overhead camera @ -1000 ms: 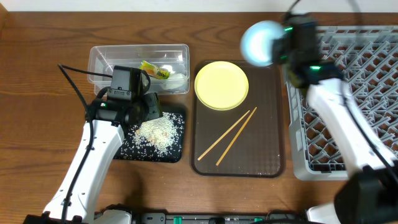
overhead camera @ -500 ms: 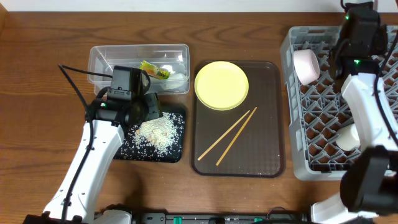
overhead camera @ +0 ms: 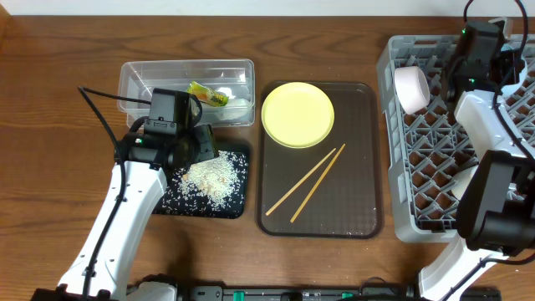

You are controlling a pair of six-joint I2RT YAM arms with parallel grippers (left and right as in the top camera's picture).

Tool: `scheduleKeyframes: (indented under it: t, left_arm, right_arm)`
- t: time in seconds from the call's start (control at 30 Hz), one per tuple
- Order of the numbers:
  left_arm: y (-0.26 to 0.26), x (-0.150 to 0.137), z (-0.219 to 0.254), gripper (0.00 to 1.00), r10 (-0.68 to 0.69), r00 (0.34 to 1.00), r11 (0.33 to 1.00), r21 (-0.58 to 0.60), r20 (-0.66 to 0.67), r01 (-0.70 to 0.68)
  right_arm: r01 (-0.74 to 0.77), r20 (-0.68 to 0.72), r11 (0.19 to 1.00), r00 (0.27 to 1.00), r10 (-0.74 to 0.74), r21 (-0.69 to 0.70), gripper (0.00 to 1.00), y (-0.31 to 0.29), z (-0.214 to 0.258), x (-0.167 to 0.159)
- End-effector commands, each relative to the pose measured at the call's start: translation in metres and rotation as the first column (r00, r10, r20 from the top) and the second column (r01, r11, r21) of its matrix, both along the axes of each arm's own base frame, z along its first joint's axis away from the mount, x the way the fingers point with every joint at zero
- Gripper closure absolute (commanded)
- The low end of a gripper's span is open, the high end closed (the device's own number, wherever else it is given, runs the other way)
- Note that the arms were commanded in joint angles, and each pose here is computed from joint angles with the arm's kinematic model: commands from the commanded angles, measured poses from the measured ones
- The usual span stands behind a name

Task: Sort waste into correct bins and load items into the dishwasher rack
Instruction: 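Lower the light-blue bowl into the rack and open the right gripper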

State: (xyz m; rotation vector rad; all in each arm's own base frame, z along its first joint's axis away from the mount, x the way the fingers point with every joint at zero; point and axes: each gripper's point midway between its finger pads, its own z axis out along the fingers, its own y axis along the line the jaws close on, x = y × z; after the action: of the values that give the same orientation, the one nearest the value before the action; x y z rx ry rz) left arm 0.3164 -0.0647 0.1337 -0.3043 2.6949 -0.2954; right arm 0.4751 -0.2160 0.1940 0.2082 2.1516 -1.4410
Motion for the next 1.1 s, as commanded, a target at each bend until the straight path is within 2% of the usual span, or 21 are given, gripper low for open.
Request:
scheduleKeyframes:
  t: [0.0, 0.17, 0.3, 0.5, 0.67, 0.77, 0.83, 0.93, 1.07]
  left_arm:
    - [0.003, 0.001, 0.005, 0.43, -0.008, 1.0, 1.0, 0.018, 0.019, 0.008]
    - [0.003, 0.001, 0.005, 0.43, -0.008, 1.0, 1.0, 0.018, 0.019, 0.008]
    - [0.003, 0.001, 0.005, 0.43, -0.008, 1.0, 1.0, 0.018, 0.019, 0.008]
    - [0.003, 0.001, 0.005, 0.43, -0.008, 1.0, 1.0, 0.018, 0.019, 0.008]
    - [0.003, 0.001, 0.005, 0.43, -0.009, 1.0, 1.0, 0.017, 0.019, 0.008]
    - [0.003, 0.001, 0.005, 0.43, -0.008, 1.0, 1.0, 0.017, 0.019, 0.008]
    - [0.003, 0.001, 0.005, 0.43, -0.008, 1.0, 1.0, 0.017, 0.019, 0.008]
    - [0.003, 0.001, 0.005, 0.43, -0.008, 1.0, 1.0, 0.017, 0.018, 0.008]
    - [0.003, 0.001, 0.005, 0.43, -0.009, 1.0, 1.0, 0.017, 0.019, 0.008]
  right_arm:
    - [0.031, 0.002, 0.999, 1.0, -0.031, 0.011, 0.99, 0.003, -0.015, 0.0]
    - [-0.05, 0.026, 0.989, 0.999, 0.047, 0.141, 0.96, 0.031, -0.04, 0.01]
    - [-0.117, 0.018, 0.967, 0.993, 0.116, 0.225, 0.83, 0.058, -0.056, 0.017]
    - [-0.136, 0.004, 0.954, 0.99, 0.14, 0.267, 0.82, 0.079, -0.066, 0.016]
    - [-0.16, 0.002, 0.948, 0.986, 0.165, 0.276, 0.75, 0.094, -0.061, 0.015]
    - [-0.173, 0.064, 0.929, 0.985, 0.161, 0.327, 0.68, 0.103, -0.05, 0.012]
    - [-0.222, 0.12, 0.884, 0.975, 0.189, 0.412, 0.63, 0.115, -0.043, 0.013]
    - [-0.335, 0.199, 0.746, 0.942, 0.27, 0.576, 0.55, 0.141, -0.028, 0.007]
    - [-0.367, 0.227, 0.594, 0.927, 0.299, 0.715, 0.53, 0.169, -0.006, -0.027]
